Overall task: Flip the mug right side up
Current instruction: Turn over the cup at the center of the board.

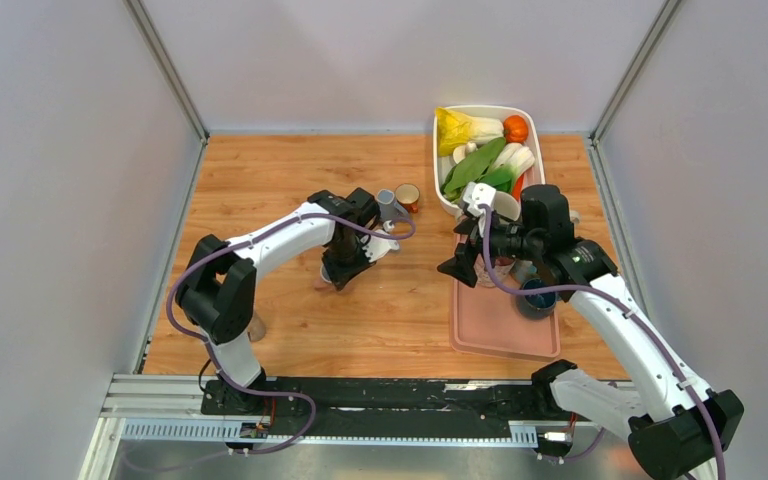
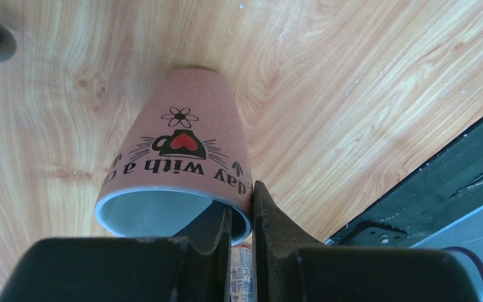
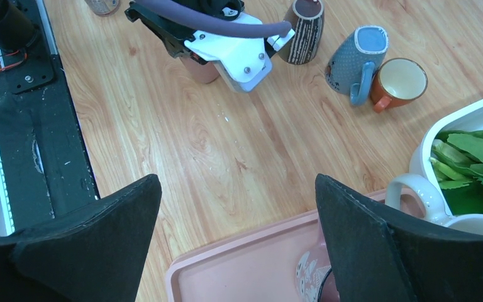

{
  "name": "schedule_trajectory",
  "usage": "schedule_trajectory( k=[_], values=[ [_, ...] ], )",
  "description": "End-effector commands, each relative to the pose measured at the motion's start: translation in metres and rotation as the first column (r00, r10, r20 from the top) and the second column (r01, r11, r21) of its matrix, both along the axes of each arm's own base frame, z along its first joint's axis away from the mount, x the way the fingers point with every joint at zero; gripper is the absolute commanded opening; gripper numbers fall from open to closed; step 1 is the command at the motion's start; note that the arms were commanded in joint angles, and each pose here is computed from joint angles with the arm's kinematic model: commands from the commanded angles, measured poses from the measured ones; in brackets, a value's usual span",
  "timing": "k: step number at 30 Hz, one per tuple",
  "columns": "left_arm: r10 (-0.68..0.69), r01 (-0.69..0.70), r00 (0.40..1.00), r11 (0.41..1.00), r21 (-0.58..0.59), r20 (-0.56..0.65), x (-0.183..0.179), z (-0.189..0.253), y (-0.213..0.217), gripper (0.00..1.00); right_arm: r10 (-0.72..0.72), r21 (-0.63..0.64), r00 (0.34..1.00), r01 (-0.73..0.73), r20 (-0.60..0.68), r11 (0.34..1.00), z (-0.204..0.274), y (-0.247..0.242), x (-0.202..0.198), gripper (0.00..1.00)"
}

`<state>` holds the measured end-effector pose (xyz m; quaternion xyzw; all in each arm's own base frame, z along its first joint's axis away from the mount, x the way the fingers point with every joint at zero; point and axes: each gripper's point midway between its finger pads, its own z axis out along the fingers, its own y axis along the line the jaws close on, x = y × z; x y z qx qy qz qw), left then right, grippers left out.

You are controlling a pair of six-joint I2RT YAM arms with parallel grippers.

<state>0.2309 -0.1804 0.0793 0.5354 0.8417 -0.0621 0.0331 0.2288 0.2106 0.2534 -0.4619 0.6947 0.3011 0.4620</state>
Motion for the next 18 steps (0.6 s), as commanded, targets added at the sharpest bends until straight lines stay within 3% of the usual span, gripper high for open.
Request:
schedule_trajectory(
  k=[1, 6, 12, 18],
  values=[
    [0.033, -0.033, 0.999, 0.999, 0.016, 0.011, 0.006, -0.003, -0.007, 0.16, -0.014, -0.001, 0.999, 0.014, 0.042, 1.000, 0.012, -0.001, 0.005, 0.96],
    [0.041, -0.041, 0.999, 0.999, 0.025, 0.013, 0.009, -0.002, -0.012, 0.26, -0.019, -0.007, 0.999, 0.019, 0.039, 1.000, 0.011, -0.001, 0.008, 0.96],
    [0.031, -0.026, 0.997, 0.997, -0.076, 0.069, 0.013, 0.044, -0.025, 0.43, -0.026, -0.010, 0.999, 0.026, 0.032, 1.000, 0.009, -0.002, 0.007, 0.97],
    [0.010, 0.002, 0.990, 0.997, -0.083, 0.144, 0.010, 0.075, -0.009, 0.48, -0.038, -0.020, 0.999, 0.039, 0.039, 0.999, 0.008, -0.005, 0.010, 0.97]
  ],
)
